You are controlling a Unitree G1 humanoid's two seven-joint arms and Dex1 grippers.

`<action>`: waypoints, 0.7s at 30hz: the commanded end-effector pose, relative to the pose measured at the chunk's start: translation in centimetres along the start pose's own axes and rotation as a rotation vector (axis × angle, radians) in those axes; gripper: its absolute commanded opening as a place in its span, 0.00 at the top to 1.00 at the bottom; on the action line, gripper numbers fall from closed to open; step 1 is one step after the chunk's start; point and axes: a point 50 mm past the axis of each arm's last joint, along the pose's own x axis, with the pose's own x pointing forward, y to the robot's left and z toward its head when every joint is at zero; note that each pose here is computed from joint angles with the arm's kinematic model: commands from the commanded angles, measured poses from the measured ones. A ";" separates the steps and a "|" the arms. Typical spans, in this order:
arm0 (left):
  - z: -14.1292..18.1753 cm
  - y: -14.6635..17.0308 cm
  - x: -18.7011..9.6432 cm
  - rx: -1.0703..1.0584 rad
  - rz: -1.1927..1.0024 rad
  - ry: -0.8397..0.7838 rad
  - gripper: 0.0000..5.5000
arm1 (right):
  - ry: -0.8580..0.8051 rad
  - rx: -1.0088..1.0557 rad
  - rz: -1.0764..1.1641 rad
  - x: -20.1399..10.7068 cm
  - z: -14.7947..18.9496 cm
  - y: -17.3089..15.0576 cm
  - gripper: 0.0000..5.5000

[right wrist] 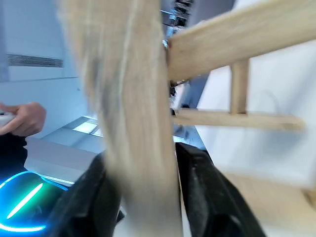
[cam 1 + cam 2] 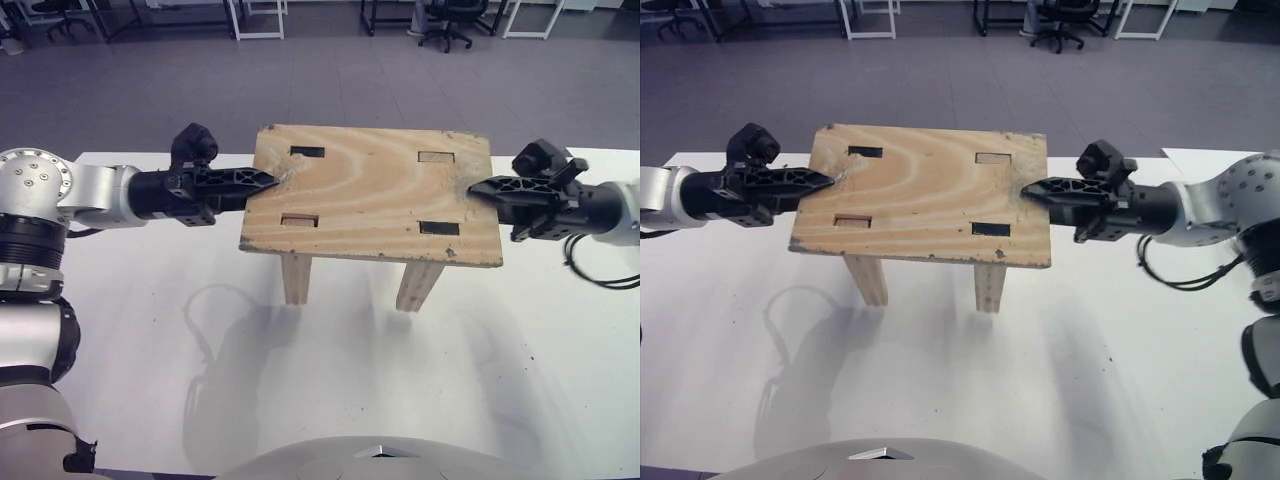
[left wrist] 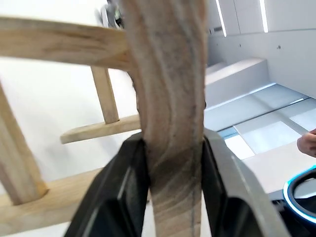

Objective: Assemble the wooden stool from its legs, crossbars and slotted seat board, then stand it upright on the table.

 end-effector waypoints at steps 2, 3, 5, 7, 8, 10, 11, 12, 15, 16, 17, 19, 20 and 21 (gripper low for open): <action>0.7 0.6 -0.1 0.025 0.055 -0.130 0.56 | -0.257 -0.153 -0.052 0.9 -0.3 -2.6 0.48; 0.8 0.7 -0.3 0.025 0.068 -0.156 0.52 | -0.317 -0.177 -0.063 1.2 -0.2 -2.8 0.45; 1.0 0.8 -0.8 0.026 0.095 -0.193 0.47 | -0.417 -0.203 -0.094 1.6 -0.2 -2.9 0.38; 0.6 1.1 -1.7 0.020 0.138 -0.219 0.39 | -0.478 -0.204 -0.155 1.2 -0.6 -3.1 0.31; 0.4 1.2 -2.2 0.018 0.161 -0.231 0.34 | -0.506 -0.199 -0.187 0.9 -0.8 -3.3 0.26; -0.3 1.4 -3.9 0.034 0.240 -0.271 0.29 | -0.581 -0.190 -0.257 -0.8 -1.3 -3.4 0.20; -0.8 1.5 -4.6 0.040 0.267 -0.285 0.25 | -0.614 -0.192 -0.276 -1.5 -1.5 -3.3 0.16; -1.6 1.8 -5.4 0.053 0.308 -0.291 0.23 | -0.646 -0.197 -0.288 -2.0 -1.6 -3.1 0.13; -2.5 2.6 -7.4 0.154 0.465 -0.390 0.13 | -0.749 -0.200 -0.349 -3.7 -2.3 -3.2 0.03; -1.8 2.5 -8.1 0.235 0.507 -0.469 0.10 | -0.799 -0.210 -0.424 -4.6 -2.7 -3.7 0.02; -1.1 2.6 -8.9 0.345 0.577 -0.557 0.07 | -0.841 -0.259 -0.545 -5.5 -2.8 -4.7 0.02; -0.7 4.5 -9.6 0.573 0.776 -0.629 0.06 | -0.869 -0.442 -0.840 -6.7 -2.5 -7.3 0.02; -1.2 6.1 -9.7 0.651 0.882 -0.619 0.06 | -0.870 -0.540 -0.989 -7.1 -2.1 -8.8 0.02; -2.4 7.9 -9.4 0.703 0.980 -0.592 0.06 | -0.845 -0.652 -1.145 -7.5 -1.5 -10.5 0.02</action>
